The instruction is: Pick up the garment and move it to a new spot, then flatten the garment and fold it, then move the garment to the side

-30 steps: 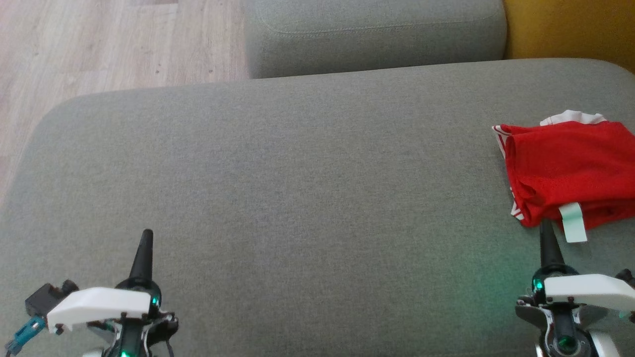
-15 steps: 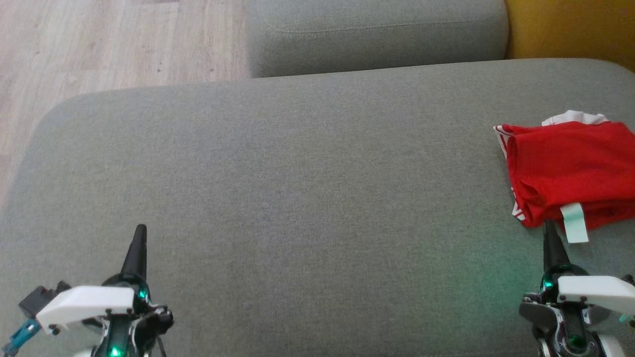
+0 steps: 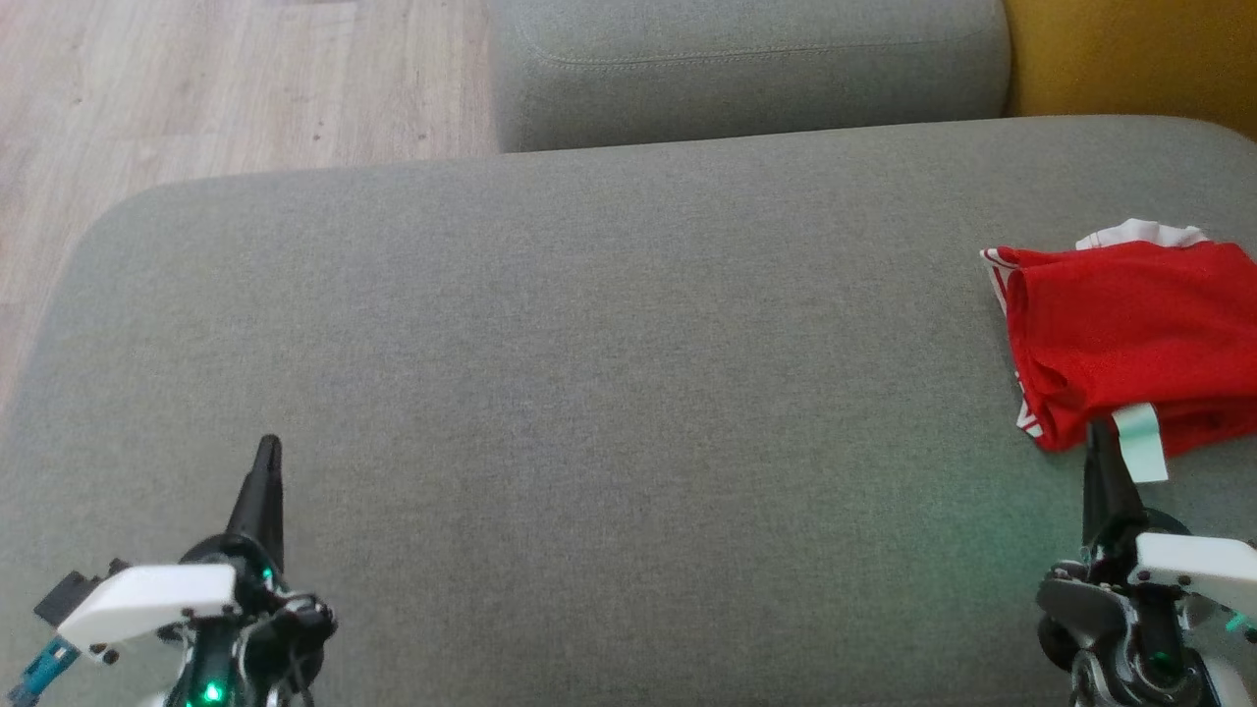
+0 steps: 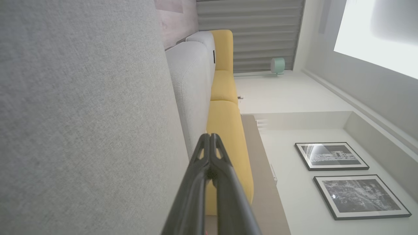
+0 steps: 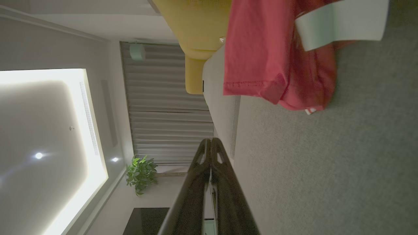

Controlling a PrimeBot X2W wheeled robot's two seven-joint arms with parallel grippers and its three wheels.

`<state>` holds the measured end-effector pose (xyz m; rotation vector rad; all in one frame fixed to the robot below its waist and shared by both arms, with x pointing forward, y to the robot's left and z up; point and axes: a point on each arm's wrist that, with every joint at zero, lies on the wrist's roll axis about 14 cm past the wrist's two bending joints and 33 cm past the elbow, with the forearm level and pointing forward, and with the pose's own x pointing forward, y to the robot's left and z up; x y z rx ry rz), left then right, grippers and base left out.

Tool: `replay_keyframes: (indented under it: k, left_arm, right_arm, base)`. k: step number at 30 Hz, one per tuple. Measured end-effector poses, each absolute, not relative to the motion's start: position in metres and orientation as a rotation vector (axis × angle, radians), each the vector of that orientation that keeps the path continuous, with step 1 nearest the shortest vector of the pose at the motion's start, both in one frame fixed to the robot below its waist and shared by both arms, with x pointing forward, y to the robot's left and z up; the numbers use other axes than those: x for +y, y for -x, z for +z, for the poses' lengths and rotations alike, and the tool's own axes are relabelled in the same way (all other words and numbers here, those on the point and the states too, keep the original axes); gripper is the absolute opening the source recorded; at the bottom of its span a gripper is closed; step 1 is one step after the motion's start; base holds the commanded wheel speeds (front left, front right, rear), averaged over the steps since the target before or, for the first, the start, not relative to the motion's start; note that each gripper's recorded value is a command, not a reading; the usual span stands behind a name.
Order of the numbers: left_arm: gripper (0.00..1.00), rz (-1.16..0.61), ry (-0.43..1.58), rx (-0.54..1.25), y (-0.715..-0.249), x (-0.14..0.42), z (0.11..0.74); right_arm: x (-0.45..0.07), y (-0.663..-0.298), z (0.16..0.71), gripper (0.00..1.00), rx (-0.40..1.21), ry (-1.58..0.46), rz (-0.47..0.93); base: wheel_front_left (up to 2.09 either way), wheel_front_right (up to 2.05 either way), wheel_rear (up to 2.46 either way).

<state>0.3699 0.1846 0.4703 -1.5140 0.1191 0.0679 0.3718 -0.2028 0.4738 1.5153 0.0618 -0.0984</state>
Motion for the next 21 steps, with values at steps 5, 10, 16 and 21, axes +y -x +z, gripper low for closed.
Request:
replay_keyframes:
  k: [5, 10, 16, 21]
  left_arm:
    - [0.0, 0.054, 1.57, 0.095, -0.3738, 0.1871, 0.4768]
    - [0.0, 0.058, 1.577, 0.095, -0.3735, 0.1877, 0.4757]
    - [0.0, 0.058, 1.577, 0.095, -0.3735, 0.1877, 0.4756]
    - [0.0, 0.058, 1.577, 0.096, -0.3735, 0.1877, 0.4756]
  right_arm:
    - [-0.2039, -0.3721, 0.4746, 0.0, 0.055, -1.573, -0.098]
    - [-0.2043, -0.3721, 0.4748, 0.0, 0.055, -1.58, -0.096]
    - [-0.2045, -0.372, 0.4748, 0.0, 0.055, -1.58, -0.096]
    - [-0.2047, -0.372, 0.4748, 0.0, 0.054, -1.581, -0.096]
  base:
    - [0.0, 0.0, 0.0]
    - [0.0, 0.0, 0.0]
    - [0.0, 0.0, 0.0]
    - [0.0, 0.0, 0.0]
